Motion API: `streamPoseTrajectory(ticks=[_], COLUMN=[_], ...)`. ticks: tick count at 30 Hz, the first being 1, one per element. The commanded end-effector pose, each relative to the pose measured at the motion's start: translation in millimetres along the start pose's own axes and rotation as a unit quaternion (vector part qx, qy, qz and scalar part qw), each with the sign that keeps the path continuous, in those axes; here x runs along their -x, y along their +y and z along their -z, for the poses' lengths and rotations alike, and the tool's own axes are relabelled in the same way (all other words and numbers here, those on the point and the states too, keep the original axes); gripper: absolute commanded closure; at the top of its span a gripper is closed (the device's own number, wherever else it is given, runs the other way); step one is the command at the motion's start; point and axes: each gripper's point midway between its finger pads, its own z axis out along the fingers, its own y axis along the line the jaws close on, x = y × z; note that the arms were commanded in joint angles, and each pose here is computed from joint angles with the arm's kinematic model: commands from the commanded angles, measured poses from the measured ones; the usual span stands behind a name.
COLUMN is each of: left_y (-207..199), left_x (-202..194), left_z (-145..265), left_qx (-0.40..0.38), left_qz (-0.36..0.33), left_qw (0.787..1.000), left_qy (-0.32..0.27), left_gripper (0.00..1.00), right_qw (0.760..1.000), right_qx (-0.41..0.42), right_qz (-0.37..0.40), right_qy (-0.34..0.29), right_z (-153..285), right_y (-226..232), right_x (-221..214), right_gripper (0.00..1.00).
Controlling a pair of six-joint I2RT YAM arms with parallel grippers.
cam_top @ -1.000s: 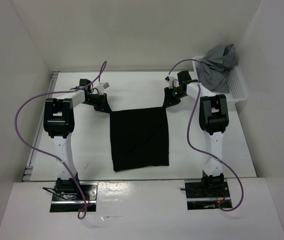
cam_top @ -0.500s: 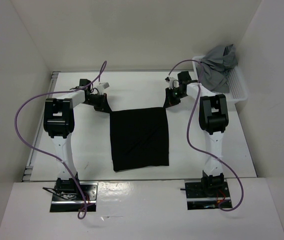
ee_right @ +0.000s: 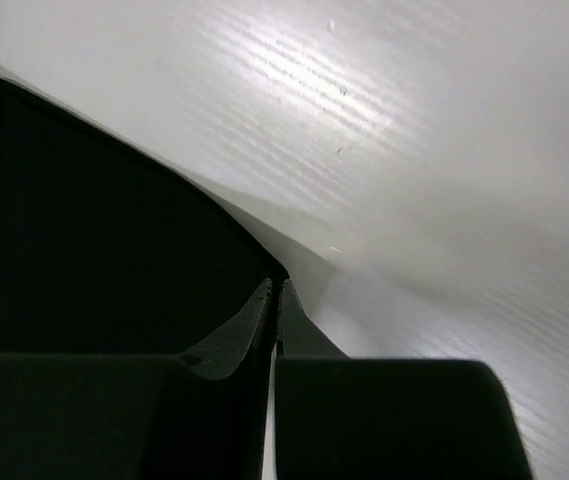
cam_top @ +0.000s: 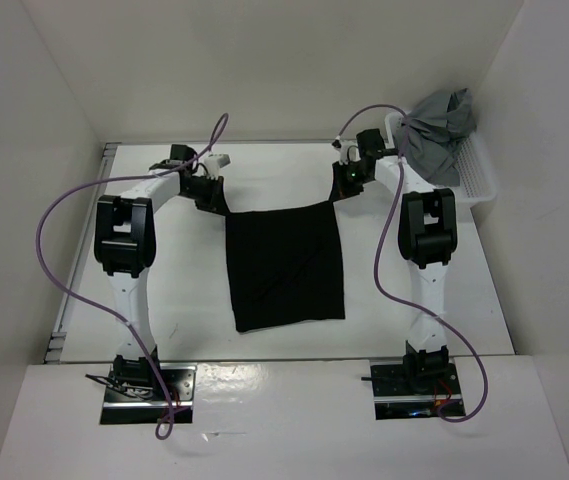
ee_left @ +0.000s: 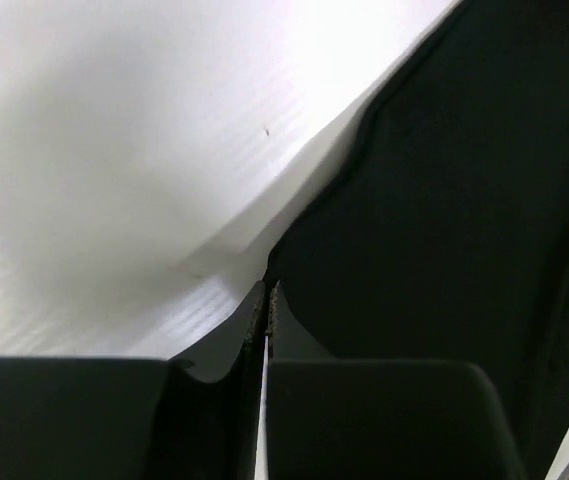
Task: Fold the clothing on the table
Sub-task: Fold the skirt
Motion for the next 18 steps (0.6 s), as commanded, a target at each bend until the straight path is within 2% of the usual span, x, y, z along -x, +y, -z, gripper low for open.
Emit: streamPoseTrajectory(ticks=[1, 13, 18], left_y=[3.7, 0.9, 1.6], left_x=[27.7, 97.6, 102.4], left_z=[12.4, 50.1, 50.4], left_qx=[0.015, 0.052, 0.053], left_qz=[-0.029, -0.075, -0.079], left_qw=[0.999, 0.992, 0.991], left_qy=[-0.023, -0.086, -0.09], left_gripper=[1.0, 1.0, 1.0], right_qw=[0.999, 0.991, 0.986], right_qx=[-0.024, -0.082, -0.1], right_qz=[0.026, 0.031, 0.043], right_qy=[-0.041, -0.097, -0.126], right_z=[26.8, 54.9, 70.2], right_y=[2.1, -5.0, -4.8], right_x=[37.7, 76.9, 101.0], right_gripper=[1.0, 1.0, 1.0])
